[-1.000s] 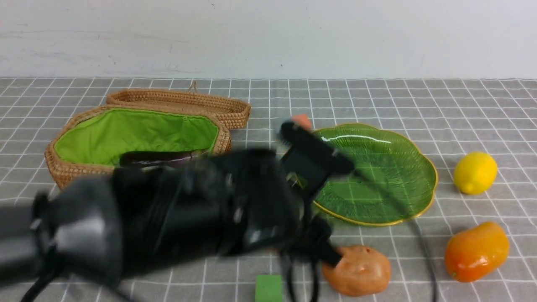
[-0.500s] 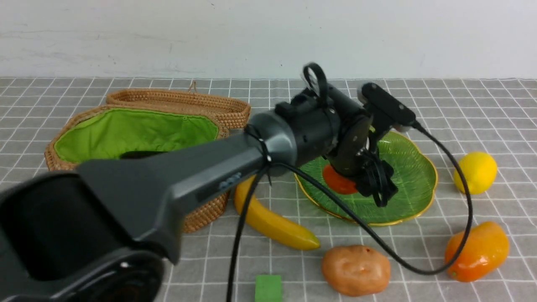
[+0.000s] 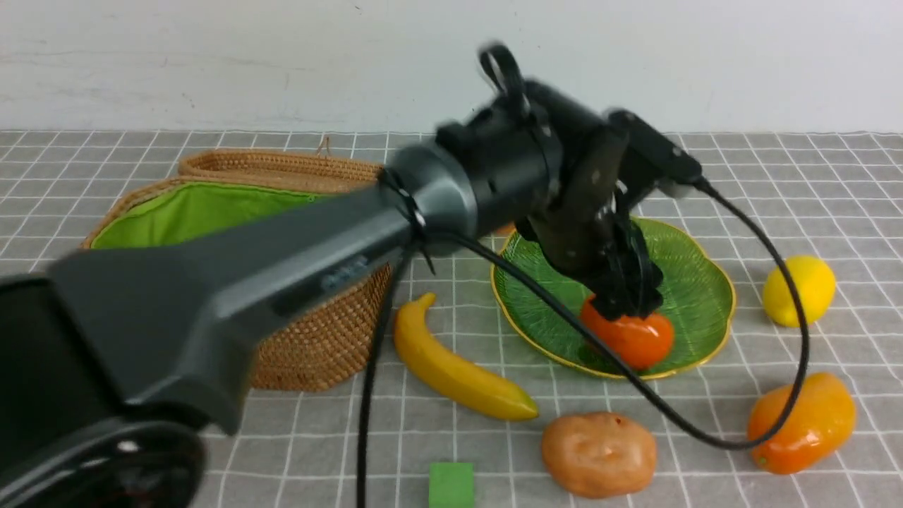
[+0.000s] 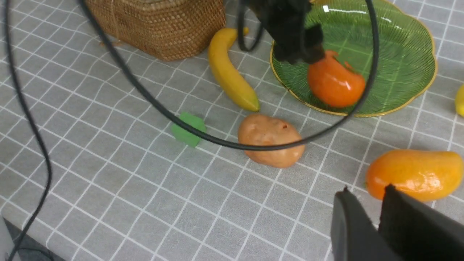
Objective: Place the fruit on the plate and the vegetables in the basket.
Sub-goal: Grab a tomato with your left arm and place it on the plate on the right, then use the left arm to grab a banana and put it into the right plate
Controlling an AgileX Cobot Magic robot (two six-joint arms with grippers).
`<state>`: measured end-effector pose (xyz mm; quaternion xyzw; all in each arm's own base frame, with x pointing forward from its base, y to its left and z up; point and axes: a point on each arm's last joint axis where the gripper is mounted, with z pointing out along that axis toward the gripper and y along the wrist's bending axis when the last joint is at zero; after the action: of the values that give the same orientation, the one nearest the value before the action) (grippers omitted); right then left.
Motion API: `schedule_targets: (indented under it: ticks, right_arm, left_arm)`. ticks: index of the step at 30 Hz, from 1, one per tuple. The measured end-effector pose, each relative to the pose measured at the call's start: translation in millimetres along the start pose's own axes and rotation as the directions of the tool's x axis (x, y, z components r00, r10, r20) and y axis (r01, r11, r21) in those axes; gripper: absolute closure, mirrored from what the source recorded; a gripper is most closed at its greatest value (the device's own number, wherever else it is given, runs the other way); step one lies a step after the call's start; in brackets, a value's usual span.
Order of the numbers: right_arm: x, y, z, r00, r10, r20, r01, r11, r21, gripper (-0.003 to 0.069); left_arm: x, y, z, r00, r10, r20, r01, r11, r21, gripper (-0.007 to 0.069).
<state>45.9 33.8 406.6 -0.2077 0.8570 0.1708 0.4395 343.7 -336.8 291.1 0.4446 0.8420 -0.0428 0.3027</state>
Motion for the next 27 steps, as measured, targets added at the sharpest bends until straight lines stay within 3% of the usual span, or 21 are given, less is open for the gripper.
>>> schedule_targets:
  ticks: [1, 3, 5, 8, 9, 10, 12, 18, 21, 27]
  right_arm:
    - [0, 0, 0, 1.0, 0.0, 0.0, 0.0, 1.0, 0.0, 0.0519]
    - [0, 0, 0, 1.0, -0.005, 0.0, 0.005, 1.0, 0.002, 0.0519]
    - [0, 0, 0, 1.0, -0.006, 0.0, 0.006, 1.0, 0.002, 0.0519]
    - [0, 0, 0, 1.0, -0.01, 0.0, 0.01, 1.0, 0.002, 0.0519]
    - [0, 0, 0, 1.0, -0.011, 0.0, 0.011, 1.0, 0.002, 0.0519]
    - [0, 0, 0, 1.0, -0.024, 0.0, 0.024, 1.0, 0.002, 0.0519]
    - [0, 0, 0, 1.0, -0.03, 0.0, 0.03, 1.0, 0.002, 0.0519]
    - [1, 0, 0, 0.999, -0.033, -0.006, 0.033, 0.999, 0.001, 0.0519]
    - [1, 0, 0, 0.999, -0.034, -0.009, 0.034, 0.999, 0.0, 0.0519]
    - [1, 0, 0, 0.999, -0.034, -0.009, 0.034, 0.999, 0.0, 0.0519]
  left_arm:
    - [0, 1, -6, 1.0, 0.006, -0.002, -0.006, 1.0, 0.0, 0.0037]
    - [12, 1, -40, 0.979, 0.172, -0.11, -0.168, 0.985, 0.043, 0.018]
    - [19, 1, -47, 0.958, 0.247, -0.144, -0.238, 0.968, 0.074, 0.0237]
    - [46, -4, -47, 0.851, 0.491, -0.188, -0.45, 0.865, 0.223, 0.0396]
    - [48, -5, -46, 0.844, 0.502, -0.189, -0.458, 0.858, 0.233, 0.0402]
    - [60, -7, -37, 0.808, 0.554, -0.199, -0.491, 0.821, 0.293, 0.042]
    - [71, -9, -25, 0.782, 0.588, -0.207, -0.511, 0.794, 0.329, 0.0411]
    - [85, -5, 25, 0.724, 0.657, -0.209, -0.606, 0.751, 0.262, 0.0158]
    - [88, -3, 46, 0.696, 0.684, -0.217, -0.645, 0.729, 0.229, 0.0077]
    - [97, -3, 74, 0.644, 0.723, -0.251, -0.688, 0.69, 0.224, 0.0095]
